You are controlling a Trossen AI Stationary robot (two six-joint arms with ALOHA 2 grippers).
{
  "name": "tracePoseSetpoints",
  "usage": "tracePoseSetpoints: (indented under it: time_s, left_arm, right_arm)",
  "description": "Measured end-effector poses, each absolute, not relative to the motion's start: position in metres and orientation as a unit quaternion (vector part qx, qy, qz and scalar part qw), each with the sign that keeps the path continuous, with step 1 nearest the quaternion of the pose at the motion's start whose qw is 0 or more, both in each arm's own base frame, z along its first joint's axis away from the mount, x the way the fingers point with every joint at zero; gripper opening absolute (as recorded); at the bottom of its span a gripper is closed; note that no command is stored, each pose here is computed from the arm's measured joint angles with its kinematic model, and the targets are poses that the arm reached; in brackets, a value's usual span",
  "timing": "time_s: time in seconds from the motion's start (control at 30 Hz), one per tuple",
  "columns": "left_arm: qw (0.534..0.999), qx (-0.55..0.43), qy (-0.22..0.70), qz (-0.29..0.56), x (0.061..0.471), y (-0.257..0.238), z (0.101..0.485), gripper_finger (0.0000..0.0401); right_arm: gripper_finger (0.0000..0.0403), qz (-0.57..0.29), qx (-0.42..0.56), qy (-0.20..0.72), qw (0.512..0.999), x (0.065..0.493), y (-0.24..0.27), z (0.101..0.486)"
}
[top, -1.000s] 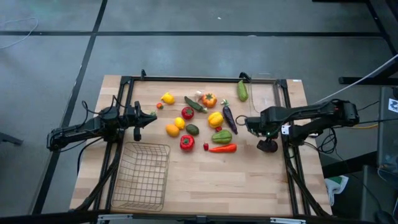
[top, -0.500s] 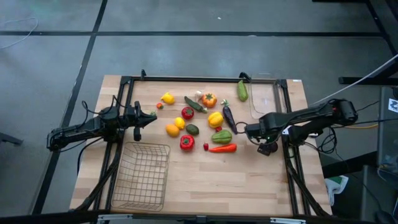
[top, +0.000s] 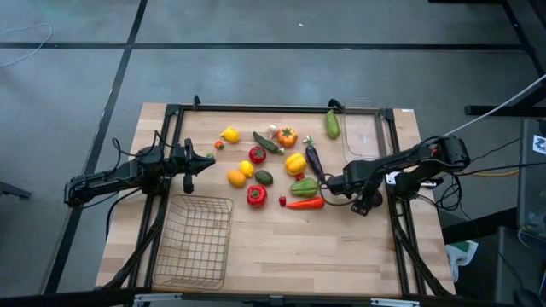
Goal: Sort produce into baskets
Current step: Put the purple onion into the transparent bin
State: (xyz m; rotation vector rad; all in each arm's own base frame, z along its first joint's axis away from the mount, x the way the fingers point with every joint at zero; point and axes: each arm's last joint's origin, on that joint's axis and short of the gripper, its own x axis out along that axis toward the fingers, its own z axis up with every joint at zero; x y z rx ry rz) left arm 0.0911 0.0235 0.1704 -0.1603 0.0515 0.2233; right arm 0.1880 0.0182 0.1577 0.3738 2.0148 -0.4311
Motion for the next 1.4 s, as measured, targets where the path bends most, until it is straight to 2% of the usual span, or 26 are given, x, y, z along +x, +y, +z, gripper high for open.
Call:
tracePoseSetpoints:
  time_s: [0.57, 0.83, 0.93, 1.23, 1.4]
  left_arm:
    - [0.990, -0.080, 0.026, 0.111, 0.091, 0.024, 0.170, 0.0011]
    - [0.990, -0.080, 0.026, 0.111, 0.091, 0.023, 0.170, 0.0011]
    - [0.990, -0.080, 0.026, 0.111, 0.091, 0.024, 0.170, 0.0011]
    - [0.990, -0.080, 0.026, 0.111, 0.091, 0.024, 0.170, 0.0011]
    - [0.990, -0.080, 0.026, 0.111, 0.091, 0.023, 0.170, 0.0011]
  right_arm:
    - [0.0328, -0.167, 0.155, 0.855, 0.466, 0.184, 0.019, 0.138]
    - [0.0267, -0.169, 0.155, 0.857, 0.462, 0.184, 0.019, 0.138]
    - [0.0258, -0.169, 0.155, 0.857, 0.461, 0.183, 0.019, 0.138]
    - [0.0268, -0.156, 0.151, 0.853, 0.474, 0.192, 0.019, 0.146]
    - [0.0266, -0.134, 0.147, 0.843, 0.501, 0.207, 0.021, 0.161]
